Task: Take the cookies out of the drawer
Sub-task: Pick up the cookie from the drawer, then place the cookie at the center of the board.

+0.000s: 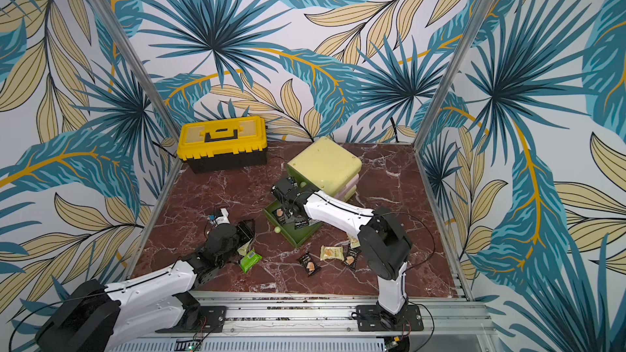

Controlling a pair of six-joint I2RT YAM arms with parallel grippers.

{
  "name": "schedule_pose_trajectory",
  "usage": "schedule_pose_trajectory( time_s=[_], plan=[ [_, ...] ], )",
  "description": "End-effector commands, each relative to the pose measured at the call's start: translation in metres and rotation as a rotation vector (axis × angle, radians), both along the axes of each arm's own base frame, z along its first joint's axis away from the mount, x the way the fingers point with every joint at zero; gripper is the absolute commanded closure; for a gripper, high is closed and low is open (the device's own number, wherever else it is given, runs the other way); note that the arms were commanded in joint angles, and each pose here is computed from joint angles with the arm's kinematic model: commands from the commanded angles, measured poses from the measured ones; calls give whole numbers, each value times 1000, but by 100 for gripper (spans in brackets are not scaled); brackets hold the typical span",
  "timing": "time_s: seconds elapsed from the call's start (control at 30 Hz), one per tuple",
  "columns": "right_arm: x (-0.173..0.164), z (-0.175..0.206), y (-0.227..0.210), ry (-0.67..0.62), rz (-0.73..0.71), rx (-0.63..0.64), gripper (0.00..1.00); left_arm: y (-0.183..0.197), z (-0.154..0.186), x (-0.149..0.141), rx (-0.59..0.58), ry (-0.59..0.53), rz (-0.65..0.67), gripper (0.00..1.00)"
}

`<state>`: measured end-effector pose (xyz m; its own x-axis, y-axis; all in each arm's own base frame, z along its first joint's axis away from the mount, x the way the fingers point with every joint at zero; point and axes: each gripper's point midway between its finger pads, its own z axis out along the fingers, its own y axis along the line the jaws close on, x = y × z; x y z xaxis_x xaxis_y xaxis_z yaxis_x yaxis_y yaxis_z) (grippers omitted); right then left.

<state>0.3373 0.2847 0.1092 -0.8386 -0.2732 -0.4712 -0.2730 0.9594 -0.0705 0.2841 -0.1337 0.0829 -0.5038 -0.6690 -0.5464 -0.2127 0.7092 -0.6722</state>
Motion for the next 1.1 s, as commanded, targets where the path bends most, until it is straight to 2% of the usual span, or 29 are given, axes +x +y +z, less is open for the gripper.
schedule_pose_trajectory(
  time_s=[0.0, 0.27, 0.53, 0.83, 1.07],
  plan=[
    [-13, 13, 3, 8, 89, -1, 61, -1, 11, 7, 0, -36, 0, 40],
    [-45, 34, 11, -3, 225, 19, 61, 5, 12, 8, 5, -38, 18, 40],
    [-102, 34, 16, 13, 281, 16, 61, 17, 11, 3, 8, -40, 52, 39],
    [-158, -12, 36, 98, 320, 42, 61, 29, 7, -5, 12, -18, 92, 39],
    [-177, -48, 32, 142, 335, 38, 61, 37, 6, -13, 17, -11, 107, 39]
  ],
)
